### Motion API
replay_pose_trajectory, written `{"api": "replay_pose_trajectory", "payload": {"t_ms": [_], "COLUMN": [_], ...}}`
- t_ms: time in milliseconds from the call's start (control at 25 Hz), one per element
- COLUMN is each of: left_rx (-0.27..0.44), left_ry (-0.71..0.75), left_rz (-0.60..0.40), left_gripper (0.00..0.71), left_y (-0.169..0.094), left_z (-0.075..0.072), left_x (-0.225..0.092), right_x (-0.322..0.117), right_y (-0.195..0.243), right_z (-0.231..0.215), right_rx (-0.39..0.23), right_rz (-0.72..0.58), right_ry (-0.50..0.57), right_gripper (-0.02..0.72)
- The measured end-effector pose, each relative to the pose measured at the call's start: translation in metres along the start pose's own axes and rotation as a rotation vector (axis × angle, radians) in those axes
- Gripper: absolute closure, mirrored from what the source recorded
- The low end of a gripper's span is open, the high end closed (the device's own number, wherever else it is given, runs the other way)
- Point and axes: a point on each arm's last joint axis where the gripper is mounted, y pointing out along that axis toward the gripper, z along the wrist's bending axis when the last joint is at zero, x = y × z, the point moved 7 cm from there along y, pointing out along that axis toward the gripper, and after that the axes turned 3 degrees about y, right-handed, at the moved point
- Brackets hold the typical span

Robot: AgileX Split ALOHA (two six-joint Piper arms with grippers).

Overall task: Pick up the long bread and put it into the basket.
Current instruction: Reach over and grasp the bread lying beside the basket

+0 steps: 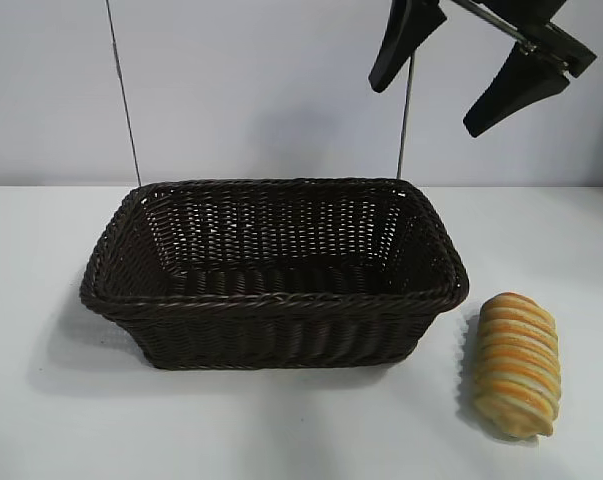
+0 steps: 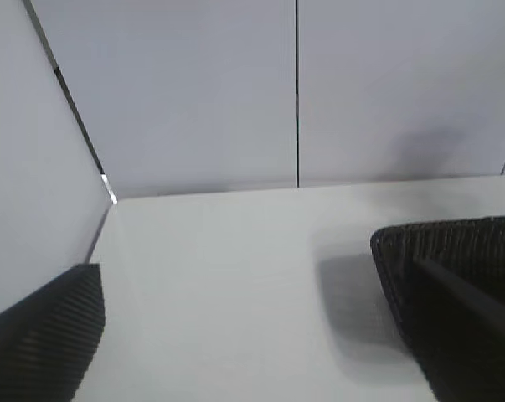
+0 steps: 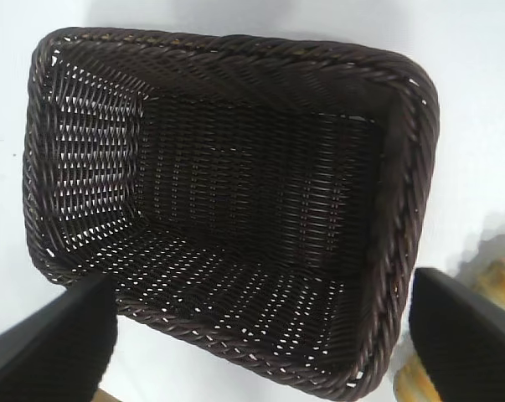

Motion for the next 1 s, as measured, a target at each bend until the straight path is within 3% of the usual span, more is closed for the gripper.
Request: {"api": "replay_pose_trajectory", "payload": {"t_ms": [160, 640, 840, 1000], "left_rx": [-0.005, -0.039, -0.05, -0.067], "left_ry": [-0.001, -0.011, -0.006, 0.004], "left_rz": [0.02, 0.175, 0.175, 0.172], "left_gripper": [0.023, 0.023, 0.023, 0.023], "left_y": [0.01, 0.049, 0.049, 0.049], "left_z": [-0.007, -0.018, -0.019, -0.019], "left_x": [-0.037, -0.096, -0.096, -0.096], "right_x": [-0.004, -0.039, -0.055, -0.084], "right_y": [-0.028, -0.147, -0.162, -0.148], "right_z": [0.003, -0.01, -0.02, -0.037], "right_rx": [-0.041, -0.331, -0.399, -0.45], "right_rz": [-0.031, -0.194, -0.228, -0.161], "right_ry": [-0.051, -0.056, -0.015, 0.035], "right_gripper": [0.034, 0.041, 0.041, 0.041]}}
